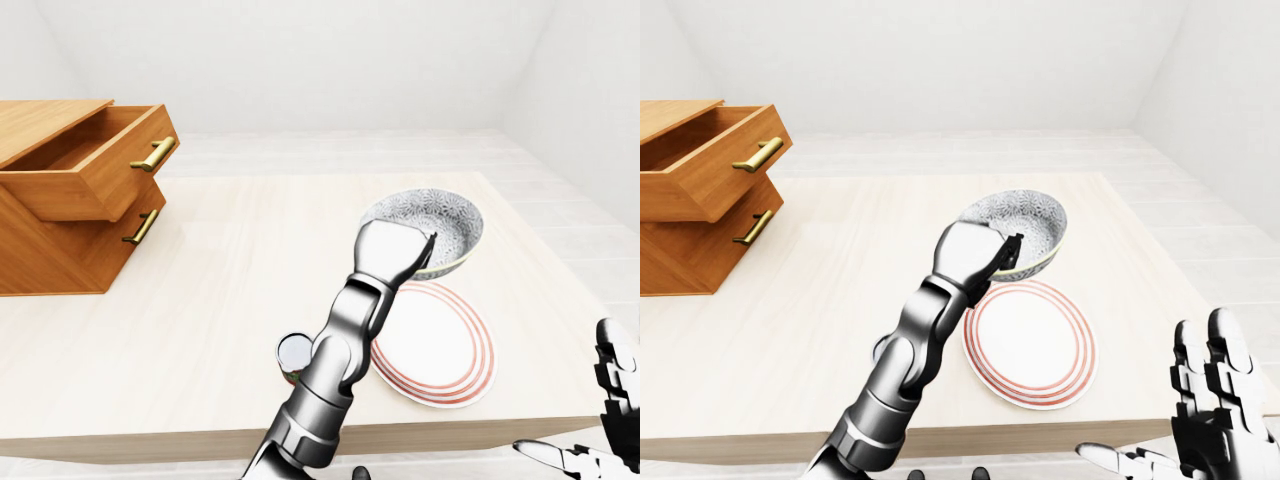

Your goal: Put the bowl on the plate.

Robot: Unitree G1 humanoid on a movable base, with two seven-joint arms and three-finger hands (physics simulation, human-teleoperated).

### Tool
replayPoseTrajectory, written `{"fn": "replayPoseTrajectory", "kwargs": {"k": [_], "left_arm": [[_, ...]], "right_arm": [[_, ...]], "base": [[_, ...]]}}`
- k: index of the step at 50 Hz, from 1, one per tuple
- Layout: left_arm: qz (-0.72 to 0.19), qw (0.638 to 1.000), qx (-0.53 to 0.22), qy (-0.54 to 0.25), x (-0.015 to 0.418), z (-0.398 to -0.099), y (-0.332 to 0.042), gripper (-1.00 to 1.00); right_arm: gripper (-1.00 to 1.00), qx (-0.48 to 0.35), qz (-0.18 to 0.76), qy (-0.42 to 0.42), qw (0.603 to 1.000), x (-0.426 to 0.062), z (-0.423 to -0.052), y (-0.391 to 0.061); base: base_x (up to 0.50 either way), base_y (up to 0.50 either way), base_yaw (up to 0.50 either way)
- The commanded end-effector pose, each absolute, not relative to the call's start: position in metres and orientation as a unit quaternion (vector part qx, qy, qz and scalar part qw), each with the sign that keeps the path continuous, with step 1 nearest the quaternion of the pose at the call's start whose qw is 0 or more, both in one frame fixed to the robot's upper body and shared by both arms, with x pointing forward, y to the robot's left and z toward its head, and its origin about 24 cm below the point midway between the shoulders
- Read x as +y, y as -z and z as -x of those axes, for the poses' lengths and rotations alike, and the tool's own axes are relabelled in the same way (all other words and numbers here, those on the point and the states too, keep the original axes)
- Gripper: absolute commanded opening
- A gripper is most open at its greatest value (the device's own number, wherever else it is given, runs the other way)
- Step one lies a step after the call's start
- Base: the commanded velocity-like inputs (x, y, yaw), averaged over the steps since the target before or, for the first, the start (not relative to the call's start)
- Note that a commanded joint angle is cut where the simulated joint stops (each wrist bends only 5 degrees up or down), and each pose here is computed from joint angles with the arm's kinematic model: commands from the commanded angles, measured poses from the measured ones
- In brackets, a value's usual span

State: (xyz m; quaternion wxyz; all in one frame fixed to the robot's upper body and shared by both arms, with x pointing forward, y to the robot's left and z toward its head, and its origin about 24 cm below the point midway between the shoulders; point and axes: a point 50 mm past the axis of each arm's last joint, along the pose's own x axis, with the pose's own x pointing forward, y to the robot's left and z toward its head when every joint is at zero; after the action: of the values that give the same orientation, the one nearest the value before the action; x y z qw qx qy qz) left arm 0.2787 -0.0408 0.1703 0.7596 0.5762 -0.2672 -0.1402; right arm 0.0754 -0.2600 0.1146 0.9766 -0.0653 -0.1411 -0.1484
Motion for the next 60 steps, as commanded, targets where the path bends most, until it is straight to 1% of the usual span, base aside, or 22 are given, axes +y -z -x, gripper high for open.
{"fn": "replayPoseTrajectory", "kwargs": {"k": [1, 3, 4, 7, 10, 11, 15, 16, 17, 19, 20, 22, 26, 29, 30, 35, 41, 45, 46, 49, 54, 60], "left_arm": [[-0.581, 0.743, -0.305, 0.135, -0.058, -0.264, -0.148, -1.0], [-0.584, 0.742, -0.299, 0.138, -0.059, -0.262, -0.138, -1.0], [-0.589, 0.734, -0.314, 0.126, -0.062, -0.261, -0.136, -1.0], [-0.595, 0.727, -0.318, 0.125, -0.064, -0.259, -0.126, -1.0], [-0.594, 0.727, -0.318, 0.131, -0.065, -0.256, -0.12, -1.0], [-0.6, 0.715, -0.344, 0.105, -0.068, -0.256, -0.12, -1.0], [-0.604, 0.711, -0.345, 0.104, -0.068, -0.26, -0.108, -1.0], [-0.606, 0.707, -0.355, 0.086, -0.067, -0.262, -0.11, -1.0], [-0.608, 0.706, -0.351, 0.087, -0.067, -0.263, -0.108, -1.0], [-0.625, 0.69, -0.363, 0.047, -0.064, -0.266, -0.107, -1.0], [-0.635, 0.673, -0.376, 0.043, -0.067, -0.265, -0.101, -1.0], [-0.641, 0.664, -0.383, 0.037, -0.068, -0.263, -0.095, -1.0], [-0.65, 0.653, -0.385, 0.049, -0.07, -0.26, -0.085, -1.0], [-0.652, 0.648, -0.39, 0.05, -0.071, -0.258, -0.083, -1.0], [-0.656, 0.647, -0.384, 0.065, -0.072, -0.255, -0.08, -1.0], [-0.652, 0.647, -0.39, 0.064, -0.074, -0.24, -0.079, -1.0], [-0.638, 0.662, -0.387, 0.069, -0.074, -0.23, -0.077, -1.0], [-0.631, 0.665, -0.394, 0.064, -0.076, -0.223, -0.08, -1.0], [-0.627, 0.662, -0.407, 0.05, -0.076, -0.219, -0.085, -1.0], [-0.616, 0.671, -0.408, 0.063, -0.078, -0.206, -0.086, -1.0], [-0.616, 0.663, -0.421, 0.06, -0.076, -0.191, -0.09, -1.0], [-0.608, 0.667, -0.427, 0.06, -0.076, -0.187, -0.092, -1.0]], "right_arm": [[1.0, -0.137, 0.054, 0.155, 0.977, -0.263, -0.074, -0.11], [1.0, -0.136, 0.058, 0.162, 0.976, -0.265, -0.072, -0.11], [1.0, -0.141, 0.058, 0.169, 0.974, -0.267, -0.068, -0.112], [1.0, -0.153, 0.059, 0.178, 0.97, -0.273, -0.06, -0.116], [1.0, -0.159, 0.064, 0.183, 0.968, -0.277, -0.058, -0.118], [1.0, -0.159, 0.065, 0.188, 0.967, -0.278, -0.059, -0.118], [1.0, -0.103, 0.042, 0.199, 0.974, -0.277, -0.066, -0.091], [1.0, -0.107, 0.023, 0.203, 0.973, -0.279, -0.064, -0.087], [1.0, -0.112, 0.011, 0.205, 0.972, -0.28, -0.062, -0.085], [1.0, -0.118, -0.003, 0.207, 0.971, -0.282, -0.059, -0.083], [1.0, -0.128, -0.011, 0.209, 0.969, -0.283, -0.056, -0.085], [1.0, -0.128, -0.018, 0.211, 0.969, -0.284, -0.055, -0.082], [1.0, -0.115, -0.019, 0.196, 0.974, -0.282, -0.066, -0.076], [1.0, -0.115, -0.02, 0.191, 0.975, -0.281, -0.067, -0.076], [1.0, -0.117, -0.019, 0.19, 0.975, -0.281, -0.066, -0.078], [1.0, -0.123, -0.013, 0.19, 0.974, -0.282, -0.062, -0.082], [1.0, -0.12, -0.01, 0.19, 0.974, -0.282, -0.063, -0.082], [1.0, -0.098, -0.014, 0.18, 0.979, -0.281, -0.073, -0.072], [1.0, -0.096, -0.015, 0.177, 0.979, -0.281, -0.075, -0.07], [1.0, -0.095, -0.013, 0.169, 0.981, -0.28, -0.076, -0.071], [1.0, -0.092, -0.008, 0.159, 0.983, -0.276, -0.079, -0.073], [1.0, -0.087, -0.003, 0.156, 0.984, -0.277, -0.083, -0.072]], "base": [[0.0, 0.0, 0.0], [0.0, 0.0, 0.0], [0.0, 0.0, 0.0], [0.0, 0.0, 0.0], [0.0, 0.0, 0.0], [0.0, 0.0, 0.0], [0.0, 0.0, 0.0], [0.0, 0.0, 0.0], [0.0, 0.0, 0.0], [0.0, 0.0, 0.0], [0.0, 0.0, 0.0], [0.0, 0.0, 0.0], [0.0, 0.0, 0.0], [0.0, 0.0, 0.0], [0.0, 0.0, 0.0], [0.0, 0.0, 0.0], [0.0, 0.0, 0.0], [0.0, 0.0, 0.0], [0.0, 0.0, 0.0], [0.0, 0.0, 0.0], [0.0, 0.0, 0.0], [0.0, 0.0, 0.0]]}}
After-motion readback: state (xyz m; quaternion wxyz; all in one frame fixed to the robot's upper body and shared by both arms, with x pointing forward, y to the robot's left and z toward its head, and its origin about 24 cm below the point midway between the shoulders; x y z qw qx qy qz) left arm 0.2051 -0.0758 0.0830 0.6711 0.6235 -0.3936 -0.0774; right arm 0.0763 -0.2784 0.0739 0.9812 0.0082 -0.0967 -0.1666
